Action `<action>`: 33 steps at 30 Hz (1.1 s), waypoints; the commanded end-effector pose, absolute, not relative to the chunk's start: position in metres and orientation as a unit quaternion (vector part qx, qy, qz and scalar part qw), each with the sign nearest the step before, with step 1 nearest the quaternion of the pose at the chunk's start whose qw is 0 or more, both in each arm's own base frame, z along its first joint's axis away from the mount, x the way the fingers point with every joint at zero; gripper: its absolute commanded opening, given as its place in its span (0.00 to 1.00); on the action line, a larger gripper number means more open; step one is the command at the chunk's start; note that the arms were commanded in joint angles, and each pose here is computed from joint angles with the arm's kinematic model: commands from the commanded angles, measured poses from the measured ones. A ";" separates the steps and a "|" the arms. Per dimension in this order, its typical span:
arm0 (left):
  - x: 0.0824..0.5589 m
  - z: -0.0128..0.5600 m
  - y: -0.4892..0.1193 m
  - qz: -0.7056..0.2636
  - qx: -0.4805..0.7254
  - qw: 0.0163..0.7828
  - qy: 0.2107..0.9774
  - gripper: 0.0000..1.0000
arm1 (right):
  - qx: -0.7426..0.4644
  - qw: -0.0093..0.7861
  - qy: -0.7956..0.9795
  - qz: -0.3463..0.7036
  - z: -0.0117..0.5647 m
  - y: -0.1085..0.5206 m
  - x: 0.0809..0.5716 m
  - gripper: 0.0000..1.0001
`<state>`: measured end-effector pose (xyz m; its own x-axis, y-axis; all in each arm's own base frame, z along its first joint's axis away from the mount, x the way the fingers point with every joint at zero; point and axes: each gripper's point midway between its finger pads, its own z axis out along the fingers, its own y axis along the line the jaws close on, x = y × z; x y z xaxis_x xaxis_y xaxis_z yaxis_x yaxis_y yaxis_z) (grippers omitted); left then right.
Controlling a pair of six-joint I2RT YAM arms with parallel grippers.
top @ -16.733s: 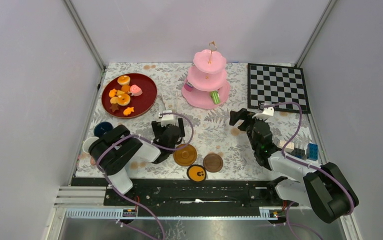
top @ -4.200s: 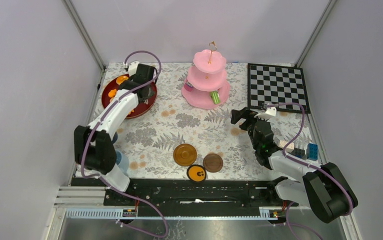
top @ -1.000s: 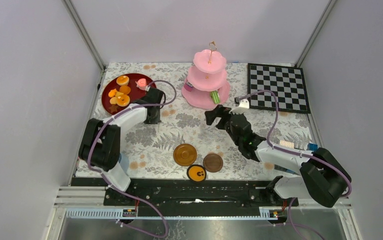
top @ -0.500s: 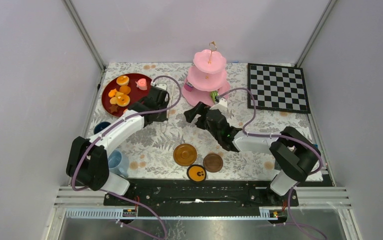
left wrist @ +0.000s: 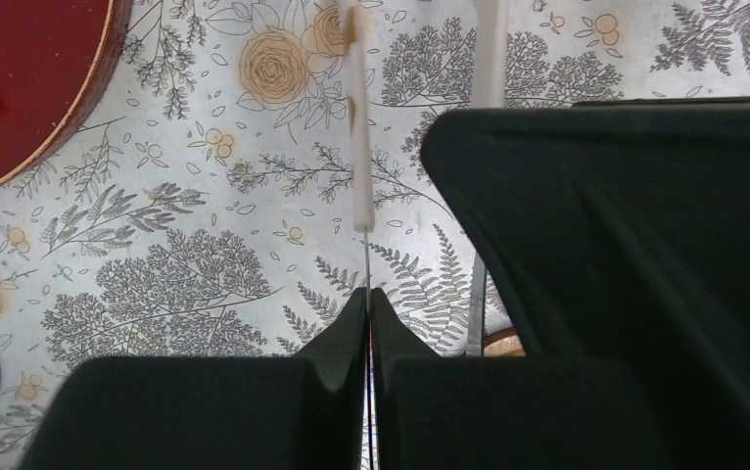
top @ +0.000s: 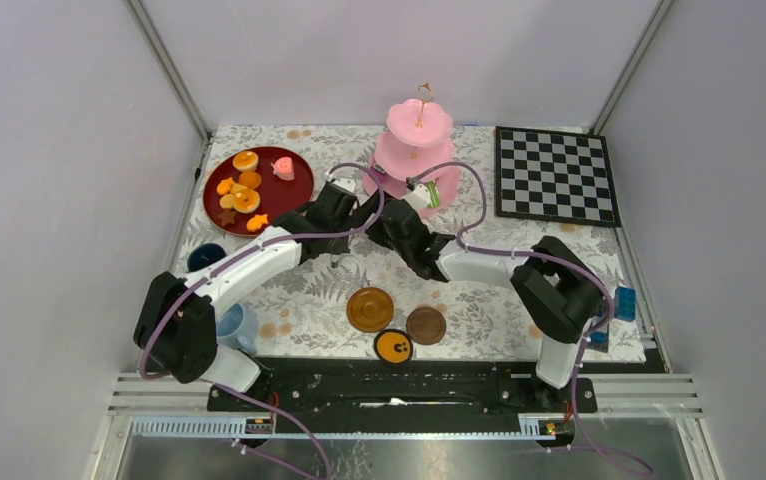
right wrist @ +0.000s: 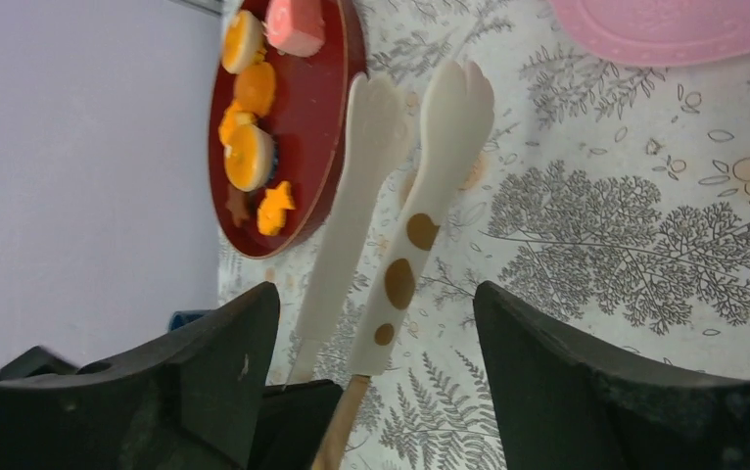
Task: Serve the afternoon tea
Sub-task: Adjust the clamp at the center of the board.
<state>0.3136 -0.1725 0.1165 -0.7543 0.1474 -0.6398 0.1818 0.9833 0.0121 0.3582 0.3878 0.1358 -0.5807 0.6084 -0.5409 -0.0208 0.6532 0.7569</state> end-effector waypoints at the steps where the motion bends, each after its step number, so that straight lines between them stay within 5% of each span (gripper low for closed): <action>1: 0.323 0.127 -0.175 -0.003 0.087 0.368 0.926 0.00 | 0.216 0.384 0.828 0.347 0.118 0.397 0.355 0.73; 12: 0.321 0.130 -0.178 0.041 0.086 0.396 0.913 0.00 | 0.263 0.314 0.849 0.334 0.074 0.407 0.339 0.56; 18: 0.325 0.140 -0.163 0.080 0.052 0.425 0.900 0.00 | 0.314 0.308 0.834 0.334 0.071 0.398 0.339 0.33; 22: 0.327 0.158 -0.141 0.107 -0.016 0.465 0.879 0.00 | 0.368 0.308 0.799 0.362 0.068 0.385 0.337 0.00; 33: 0.318 0.198 -0.097 0.079 -0.135 0.537 0.829 0.00 | 0.375 0.308 0.757 0.437 0.052 0.370 0.346 0.00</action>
